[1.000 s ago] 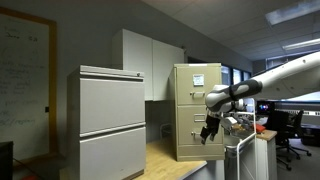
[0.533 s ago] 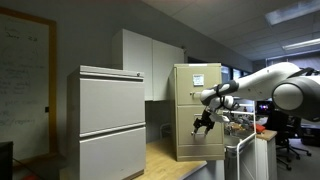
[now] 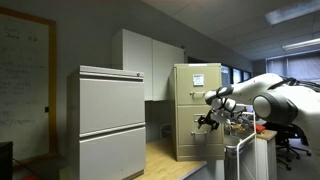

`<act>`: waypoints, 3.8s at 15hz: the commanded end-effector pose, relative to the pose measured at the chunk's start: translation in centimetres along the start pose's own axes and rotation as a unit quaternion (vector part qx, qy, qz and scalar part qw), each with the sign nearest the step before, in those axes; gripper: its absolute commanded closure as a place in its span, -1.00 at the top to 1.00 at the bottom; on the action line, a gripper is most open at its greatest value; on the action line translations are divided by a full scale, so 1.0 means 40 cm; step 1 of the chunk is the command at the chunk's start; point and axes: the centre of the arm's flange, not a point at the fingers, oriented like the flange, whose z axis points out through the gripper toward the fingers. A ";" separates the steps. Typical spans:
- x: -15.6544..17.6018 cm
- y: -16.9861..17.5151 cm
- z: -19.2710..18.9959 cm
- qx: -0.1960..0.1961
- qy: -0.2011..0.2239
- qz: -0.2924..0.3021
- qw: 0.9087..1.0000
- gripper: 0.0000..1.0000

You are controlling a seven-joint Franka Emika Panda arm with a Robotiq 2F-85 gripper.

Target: Open the bottom drawer of the right cabinet

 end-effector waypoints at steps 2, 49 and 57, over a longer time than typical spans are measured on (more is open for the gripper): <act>0.074 0.072 0.014 0.030 0.018 0.077 0.996 1.00; -0.148 0.028 0.094 -0.177 0.003 -0.062 0.982 -0.91; -0.232 0.062 0.047 -0.146 0.014 -0.051 0.988 -0.90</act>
